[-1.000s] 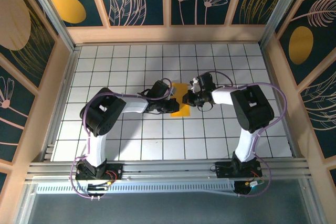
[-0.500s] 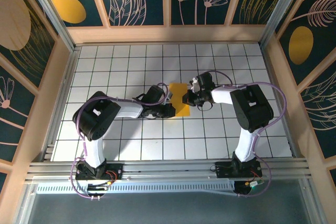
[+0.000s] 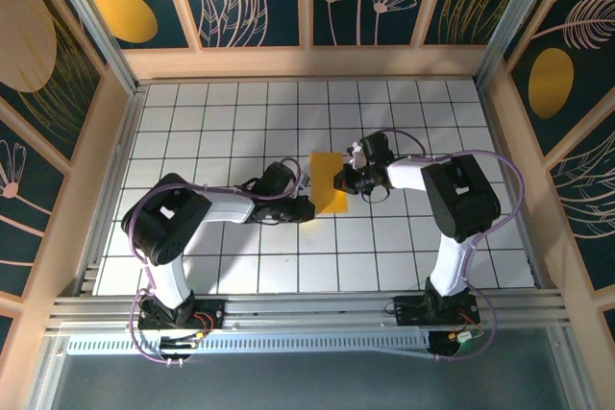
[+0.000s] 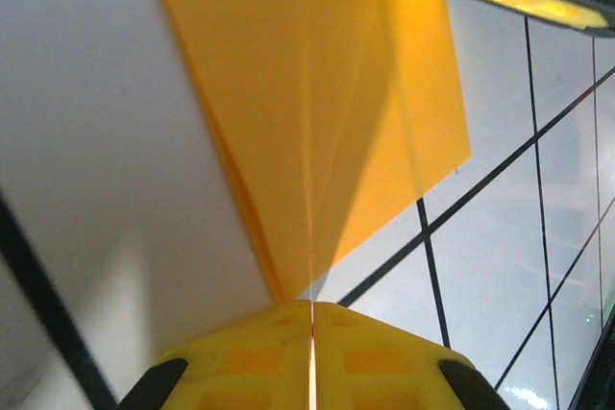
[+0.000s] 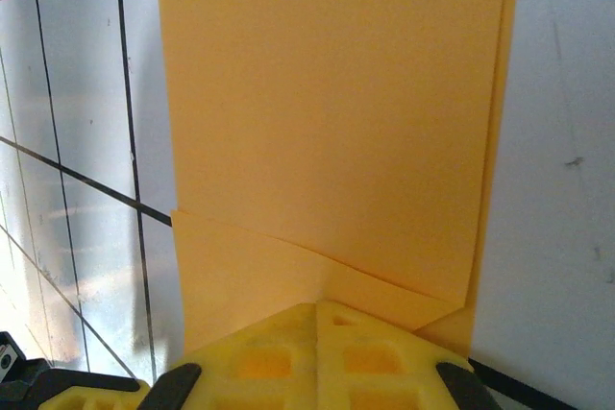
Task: Fold a paper plane with a square sheet of paper (fold left side to right side)
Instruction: Fold the triangle a second time at the center of the table, then turn over the paper at the center of the table.
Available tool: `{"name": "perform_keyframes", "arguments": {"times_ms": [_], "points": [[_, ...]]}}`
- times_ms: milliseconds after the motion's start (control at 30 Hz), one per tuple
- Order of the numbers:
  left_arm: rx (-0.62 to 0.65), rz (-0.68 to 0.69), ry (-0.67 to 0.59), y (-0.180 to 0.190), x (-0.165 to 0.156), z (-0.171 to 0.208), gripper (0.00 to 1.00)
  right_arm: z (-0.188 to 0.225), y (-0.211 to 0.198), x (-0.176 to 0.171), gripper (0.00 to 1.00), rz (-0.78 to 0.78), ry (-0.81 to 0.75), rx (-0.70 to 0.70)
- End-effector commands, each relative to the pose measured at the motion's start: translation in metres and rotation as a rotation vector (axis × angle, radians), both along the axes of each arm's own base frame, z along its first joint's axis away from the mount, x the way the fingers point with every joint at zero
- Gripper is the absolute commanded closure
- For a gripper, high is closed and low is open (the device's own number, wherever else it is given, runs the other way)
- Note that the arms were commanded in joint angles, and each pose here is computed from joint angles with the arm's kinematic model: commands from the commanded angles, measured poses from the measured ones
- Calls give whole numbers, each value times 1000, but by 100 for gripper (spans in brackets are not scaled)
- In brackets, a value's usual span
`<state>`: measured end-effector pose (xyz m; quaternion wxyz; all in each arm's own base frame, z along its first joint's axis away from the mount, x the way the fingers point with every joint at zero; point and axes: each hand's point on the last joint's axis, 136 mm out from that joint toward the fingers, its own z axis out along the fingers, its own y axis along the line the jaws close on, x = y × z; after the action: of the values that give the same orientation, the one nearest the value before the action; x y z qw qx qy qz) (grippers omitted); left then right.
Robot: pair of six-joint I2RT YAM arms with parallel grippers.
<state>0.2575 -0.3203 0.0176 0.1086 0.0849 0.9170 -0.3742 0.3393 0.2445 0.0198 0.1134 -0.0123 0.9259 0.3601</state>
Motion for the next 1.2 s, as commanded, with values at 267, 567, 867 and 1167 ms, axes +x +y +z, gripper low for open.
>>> {"name": "perform_keyframes", "arguments": {"times_ms": [267,567,867,1167], "points": [[-110,173,-60,20,46,44,62,76,-29,12,42,-104,-219,165],[-93,206,-66,12,84,30,57,76,-62,0,27,-161,-264,118],[-86,161,-56,-5,103,16,64,69,-71,-18,16,-163,-255,111],[-101,160,-74,-8,106,21,90,71,-60,-28,24,-107,-250,175]]}}
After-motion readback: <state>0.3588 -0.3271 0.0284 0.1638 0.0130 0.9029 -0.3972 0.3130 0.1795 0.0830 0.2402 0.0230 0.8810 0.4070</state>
